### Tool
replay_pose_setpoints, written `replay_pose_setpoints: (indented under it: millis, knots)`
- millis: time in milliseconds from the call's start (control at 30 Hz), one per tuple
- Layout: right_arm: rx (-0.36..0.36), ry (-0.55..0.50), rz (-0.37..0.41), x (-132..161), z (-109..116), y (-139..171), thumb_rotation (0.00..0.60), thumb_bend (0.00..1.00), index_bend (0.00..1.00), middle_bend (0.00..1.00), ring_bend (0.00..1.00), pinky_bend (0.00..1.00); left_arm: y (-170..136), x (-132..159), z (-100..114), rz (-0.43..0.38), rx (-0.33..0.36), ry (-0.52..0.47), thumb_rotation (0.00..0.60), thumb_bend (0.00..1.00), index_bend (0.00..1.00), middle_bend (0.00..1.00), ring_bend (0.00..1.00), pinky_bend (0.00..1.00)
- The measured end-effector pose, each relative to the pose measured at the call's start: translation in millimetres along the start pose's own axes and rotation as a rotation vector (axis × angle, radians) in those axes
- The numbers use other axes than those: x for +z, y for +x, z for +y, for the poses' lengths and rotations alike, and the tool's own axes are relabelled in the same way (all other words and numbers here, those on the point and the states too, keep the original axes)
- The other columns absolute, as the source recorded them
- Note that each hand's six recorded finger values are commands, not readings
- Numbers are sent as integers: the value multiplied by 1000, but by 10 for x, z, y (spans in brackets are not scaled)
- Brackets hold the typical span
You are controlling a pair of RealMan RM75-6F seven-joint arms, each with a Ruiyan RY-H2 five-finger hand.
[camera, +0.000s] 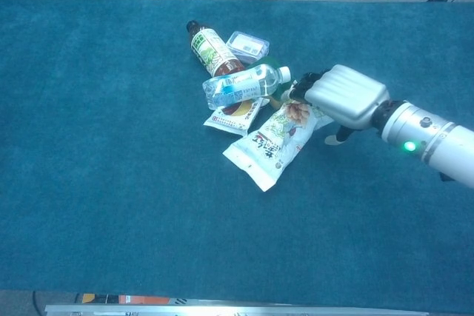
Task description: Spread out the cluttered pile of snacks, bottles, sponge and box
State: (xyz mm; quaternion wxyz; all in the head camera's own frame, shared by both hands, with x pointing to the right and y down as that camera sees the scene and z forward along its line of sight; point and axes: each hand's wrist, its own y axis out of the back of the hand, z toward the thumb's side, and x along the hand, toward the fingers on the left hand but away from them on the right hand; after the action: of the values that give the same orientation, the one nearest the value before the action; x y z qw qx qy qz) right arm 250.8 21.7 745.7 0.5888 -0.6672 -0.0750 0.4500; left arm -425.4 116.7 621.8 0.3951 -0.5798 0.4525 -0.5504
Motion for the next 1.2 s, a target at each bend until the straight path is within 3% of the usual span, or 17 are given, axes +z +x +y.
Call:
replay_pose_setpoints:
  millis: [167, 367, 633, 800, 967, 1200]
  knots:
    - [-1, -19, -8, 21, -35, -12, 600, 177, 600, 464, 410, 663, -8, 4, -7, -10, -9, -3, 600, 261, 137, 126, 87, 129]
    - [-25, -82, 1, 23, 27, 30, 600, 179, 666, 515, 498, 764, -7, 8, -15, -12, -13, -5, 600, 261, 137, 125, 87, 129]
    - [-117, -229, 36, 73, 305, 145, 600, 179, 684, 548, 540, 782, -3, 21, -21, -15, -17, -3, 600, 261, 138, 125, 87, 129]
    - [-175, -351, 112, 244, 538, 261, 600, 178, 684, 549, 543, 782, -5, 31, -20, -14, -21, -1, 600, 261, 137, 125, 87, 129]
    - [-166, -369, 194, 473, 584, 359, 600, 178, 684, 548, 543, 782, -23, 18, -12, -8, -23, 5, 600, 261, 137, 125, 87, 129]
    - [-130, -338, 234, 597, 525, 410, 600, 177, 684, 548, 543, 782, -36, 2, -14, -2, -25, 3, 600, 261, 137, 125, 87, 129]
